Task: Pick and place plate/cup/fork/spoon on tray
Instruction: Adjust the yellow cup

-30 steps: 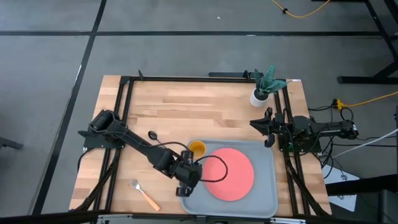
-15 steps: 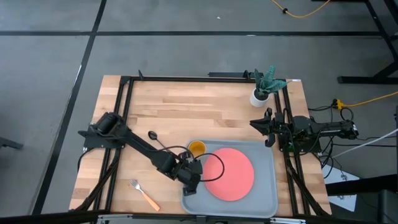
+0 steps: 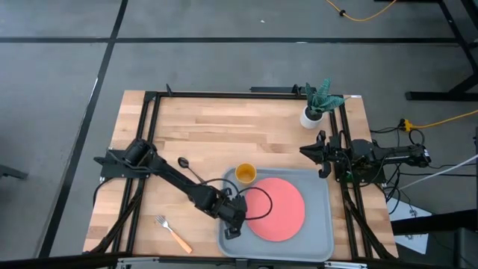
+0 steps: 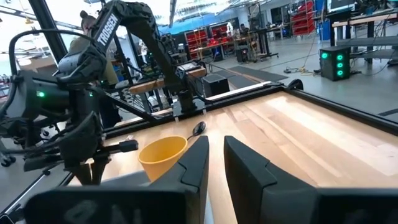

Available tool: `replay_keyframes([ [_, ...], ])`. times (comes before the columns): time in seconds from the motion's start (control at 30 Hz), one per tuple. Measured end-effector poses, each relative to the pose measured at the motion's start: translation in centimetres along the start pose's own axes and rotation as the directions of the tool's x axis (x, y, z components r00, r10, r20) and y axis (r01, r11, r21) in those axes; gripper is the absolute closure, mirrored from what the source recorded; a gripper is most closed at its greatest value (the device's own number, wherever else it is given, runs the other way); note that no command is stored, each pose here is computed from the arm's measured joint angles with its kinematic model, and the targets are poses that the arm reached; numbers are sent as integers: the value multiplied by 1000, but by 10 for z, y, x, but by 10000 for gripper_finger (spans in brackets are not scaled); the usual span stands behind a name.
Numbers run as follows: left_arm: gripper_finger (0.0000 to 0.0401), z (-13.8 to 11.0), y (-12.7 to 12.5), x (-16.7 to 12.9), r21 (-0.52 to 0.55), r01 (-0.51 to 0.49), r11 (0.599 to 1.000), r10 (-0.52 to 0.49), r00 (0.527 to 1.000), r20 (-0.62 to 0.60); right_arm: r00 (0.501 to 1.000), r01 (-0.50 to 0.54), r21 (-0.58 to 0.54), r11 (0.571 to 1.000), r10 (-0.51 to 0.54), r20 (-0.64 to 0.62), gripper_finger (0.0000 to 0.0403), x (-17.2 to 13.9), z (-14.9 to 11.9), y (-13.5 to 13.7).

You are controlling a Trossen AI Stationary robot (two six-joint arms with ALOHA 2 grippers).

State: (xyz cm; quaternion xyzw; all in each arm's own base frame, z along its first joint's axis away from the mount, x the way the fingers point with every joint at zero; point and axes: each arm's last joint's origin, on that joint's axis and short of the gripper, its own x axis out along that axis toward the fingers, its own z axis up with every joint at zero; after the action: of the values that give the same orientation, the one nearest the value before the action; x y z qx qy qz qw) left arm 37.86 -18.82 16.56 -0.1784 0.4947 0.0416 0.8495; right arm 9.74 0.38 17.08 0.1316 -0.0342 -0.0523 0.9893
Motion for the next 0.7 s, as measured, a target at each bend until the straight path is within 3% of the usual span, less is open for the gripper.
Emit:
replay_keyframes([
  [0.33,400,22,-21,-22,25,119,993,-119,993,-10,1000,-6,1,1000,6,-3,347,0,0,0],
  [0.43,400,34,-20,-38,108,20,994,-19,1000,-8,1000,-7,1,1000,7,-3,347,0,0,0],
  [0.57,400,67,-16,-66,235,-203,951,165,971,171,1000,-6,1,1000,6,-3,347,0,0,0],
  [0.7,400,101,-2,-79,314,-238,919,156,952,265,1000,-7,5,1000,7,-4,347,0,0,0],
])
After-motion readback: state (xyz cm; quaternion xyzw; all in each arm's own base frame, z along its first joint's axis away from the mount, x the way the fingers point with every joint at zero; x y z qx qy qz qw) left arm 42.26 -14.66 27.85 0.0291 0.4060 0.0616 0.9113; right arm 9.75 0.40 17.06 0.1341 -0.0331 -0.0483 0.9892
